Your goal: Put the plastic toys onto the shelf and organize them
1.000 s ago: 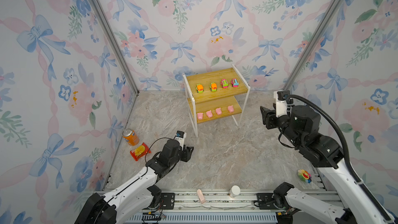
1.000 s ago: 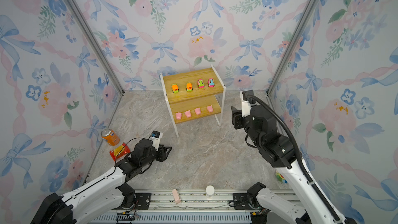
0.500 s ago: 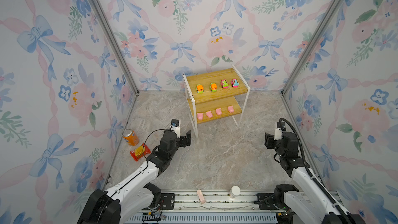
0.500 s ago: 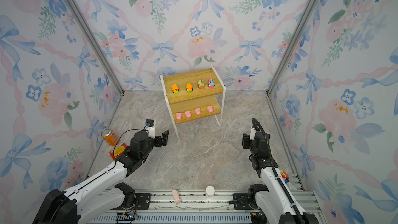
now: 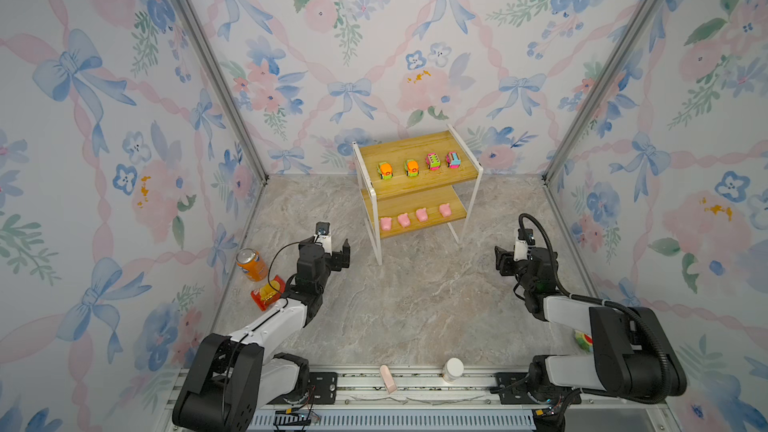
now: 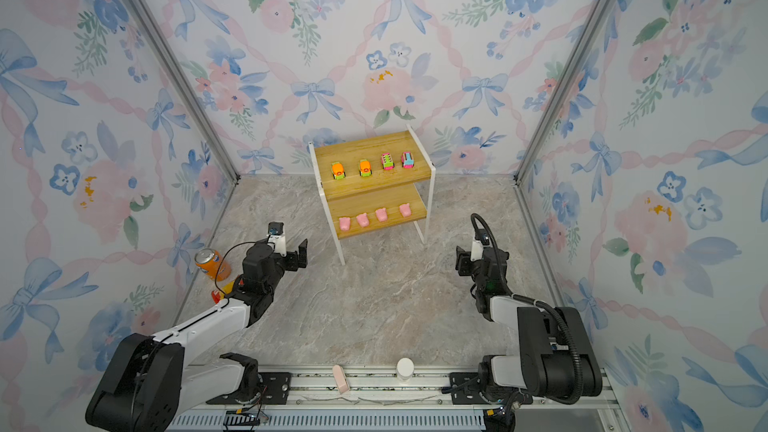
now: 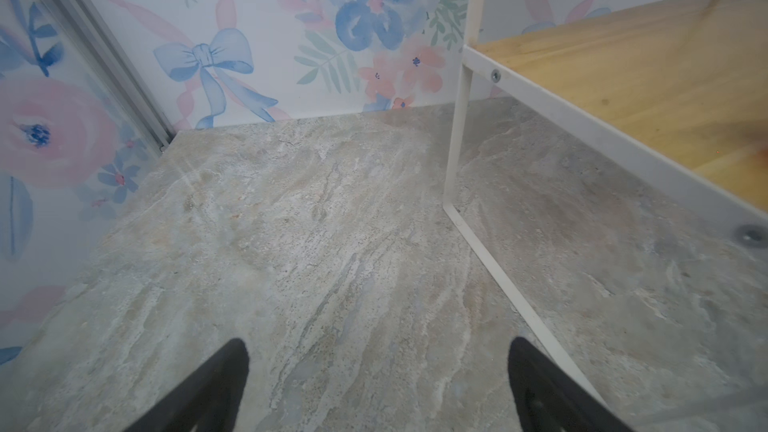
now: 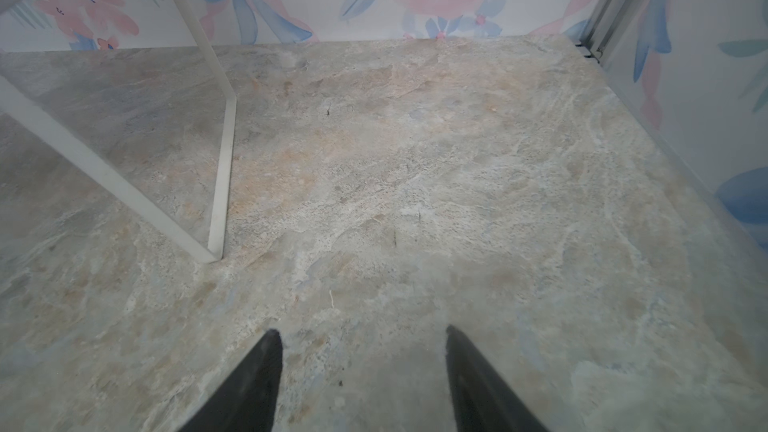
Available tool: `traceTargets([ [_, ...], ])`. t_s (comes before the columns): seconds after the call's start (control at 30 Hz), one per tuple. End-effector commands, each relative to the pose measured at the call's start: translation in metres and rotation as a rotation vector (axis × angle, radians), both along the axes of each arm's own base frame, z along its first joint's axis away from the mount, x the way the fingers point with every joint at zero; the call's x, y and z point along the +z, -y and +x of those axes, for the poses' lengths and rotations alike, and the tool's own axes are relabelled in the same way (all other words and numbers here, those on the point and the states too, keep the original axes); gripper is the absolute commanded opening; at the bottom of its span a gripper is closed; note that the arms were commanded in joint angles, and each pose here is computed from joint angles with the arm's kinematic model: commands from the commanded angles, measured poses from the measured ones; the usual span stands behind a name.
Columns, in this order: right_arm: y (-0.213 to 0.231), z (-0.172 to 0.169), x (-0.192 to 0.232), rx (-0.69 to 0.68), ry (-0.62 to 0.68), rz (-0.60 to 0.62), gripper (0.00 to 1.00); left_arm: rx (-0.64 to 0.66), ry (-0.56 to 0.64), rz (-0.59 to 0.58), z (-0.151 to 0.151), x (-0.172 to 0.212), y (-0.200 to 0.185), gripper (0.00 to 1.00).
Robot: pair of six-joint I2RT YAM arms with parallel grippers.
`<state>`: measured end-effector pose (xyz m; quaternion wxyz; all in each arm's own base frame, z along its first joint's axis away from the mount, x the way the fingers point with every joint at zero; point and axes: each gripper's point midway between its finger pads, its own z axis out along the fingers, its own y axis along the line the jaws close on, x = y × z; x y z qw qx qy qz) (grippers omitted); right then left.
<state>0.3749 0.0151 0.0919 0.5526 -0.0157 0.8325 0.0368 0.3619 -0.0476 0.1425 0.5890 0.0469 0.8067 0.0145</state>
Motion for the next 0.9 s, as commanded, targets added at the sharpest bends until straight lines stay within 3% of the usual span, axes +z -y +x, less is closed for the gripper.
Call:
traceTargets([
  [0.0, 0.005, 0.022, 0.010, -0.017, 0.108, -0.017, 0.65, -0.026, 0.082, 0.011, 0.008, 0.009, -0.012, 0.98],
  [0.1, 0.009, 0.023, 0.004, -0.039, 0.048, -0.023, 0.66, 0.005, 0.092, -0.028, 0.011, 0.001, -0.030, 0.98],
  [0.17, 0.007, 0.025, 0.007, -0.040, 0.085, -0.021, 0.67, 0.034, 0.116, -0.027, 0.012, -0.004, -0.040, 0.98],
  [0.3, 0.007, 0.025, 0.006, -0.036, 0.069, -0.027, 0.68, -0.003, 0.064, -0.055, 0.023, -0.035, -0.040, 0.98],
  [0.6, 0.007, 0.025, 0.005, -0.036, 0.067, -0.030, 0.81, 0.041, 0.085, -0.045, 0.019, -0.038, -0.045, 0.98],
  [0.87, 0.005, 0.025, 0.005, -0.046, 0.068, -0.054, 0.80, 0.040, 0.099, -0.057, 0.017, -0.037, -0.046, 0.98],
])
